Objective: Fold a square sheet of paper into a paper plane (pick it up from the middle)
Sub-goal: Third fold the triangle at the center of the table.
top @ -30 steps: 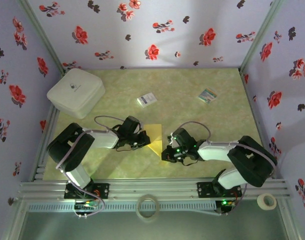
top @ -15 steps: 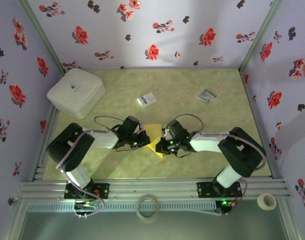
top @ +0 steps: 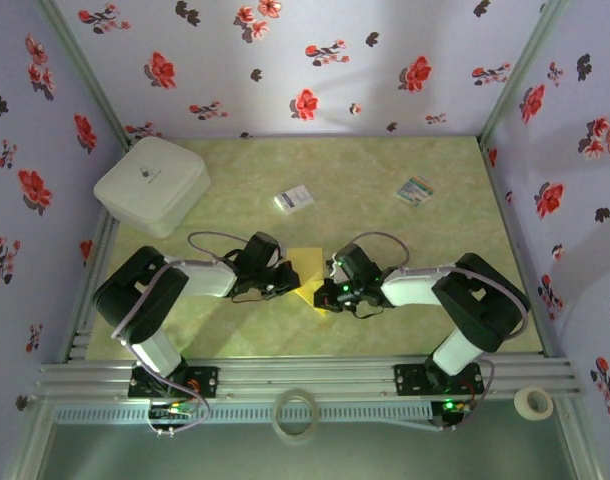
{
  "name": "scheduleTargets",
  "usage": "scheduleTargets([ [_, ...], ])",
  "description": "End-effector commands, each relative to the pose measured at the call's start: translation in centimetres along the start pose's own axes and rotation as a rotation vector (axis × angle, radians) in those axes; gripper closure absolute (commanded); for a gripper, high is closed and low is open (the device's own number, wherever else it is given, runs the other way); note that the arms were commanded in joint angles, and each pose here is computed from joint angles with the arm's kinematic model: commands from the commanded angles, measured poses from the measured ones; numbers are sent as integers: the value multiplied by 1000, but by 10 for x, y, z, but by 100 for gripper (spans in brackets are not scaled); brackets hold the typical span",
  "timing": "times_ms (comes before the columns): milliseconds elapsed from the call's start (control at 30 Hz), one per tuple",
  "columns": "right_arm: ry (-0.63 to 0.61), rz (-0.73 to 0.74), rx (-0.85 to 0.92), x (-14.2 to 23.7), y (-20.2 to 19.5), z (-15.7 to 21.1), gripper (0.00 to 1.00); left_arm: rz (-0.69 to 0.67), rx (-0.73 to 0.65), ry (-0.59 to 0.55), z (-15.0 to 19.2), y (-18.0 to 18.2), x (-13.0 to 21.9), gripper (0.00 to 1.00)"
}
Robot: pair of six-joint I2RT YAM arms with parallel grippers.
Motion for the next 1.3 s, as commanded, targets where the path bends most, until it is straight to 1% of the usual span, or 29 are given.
scheduleTargets([
  [0,67,96,-78,-4,-23,20,99,17,-21,-18,0,-11,11,100],
  [133,63,97,-79,-3,-23,20,100,52,-45,-17,7,-23,17,99],
  [267,59,96,-84,-5,-24,19,100,52,-44,9,17,-28,10,100],
  [367,61,97,-86,-5,-25,20,100,26,-38,36,25,-25,-1,100],
  [500,56,94,-92,-6,-25,20,100,-19,-7,50,27,-9,-14,100],
  [600,60,95,-91,-6,-25,20,100,-54,5,36,22,3,-17,100],
  [700,65,98,-90,-6,-26,21,100,-48,16,16,15,10,-14,100],
  [967,70,100,-87,-5,-27,24,100,-29,14,-25,-7,17,1,100],
  [1133,76,100,-73,-4,-27,24,100,-79,43,-47,-20,26,11,100],
  [1267,97,119,-39,3,-27,23,100,-85,55,-78,-23,29,23,100],
])
Point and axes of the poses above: each hand's point on the last joint's axis, 136 mm out from that joint toward the fingers, its own x axis back along the fingers, its own y axis along the line the jaws close on, z = x × y, the point moved 7 cm from there along x, back along the fingers, and after that the axes turned 14 degrees about x, right-handed, at the moved point
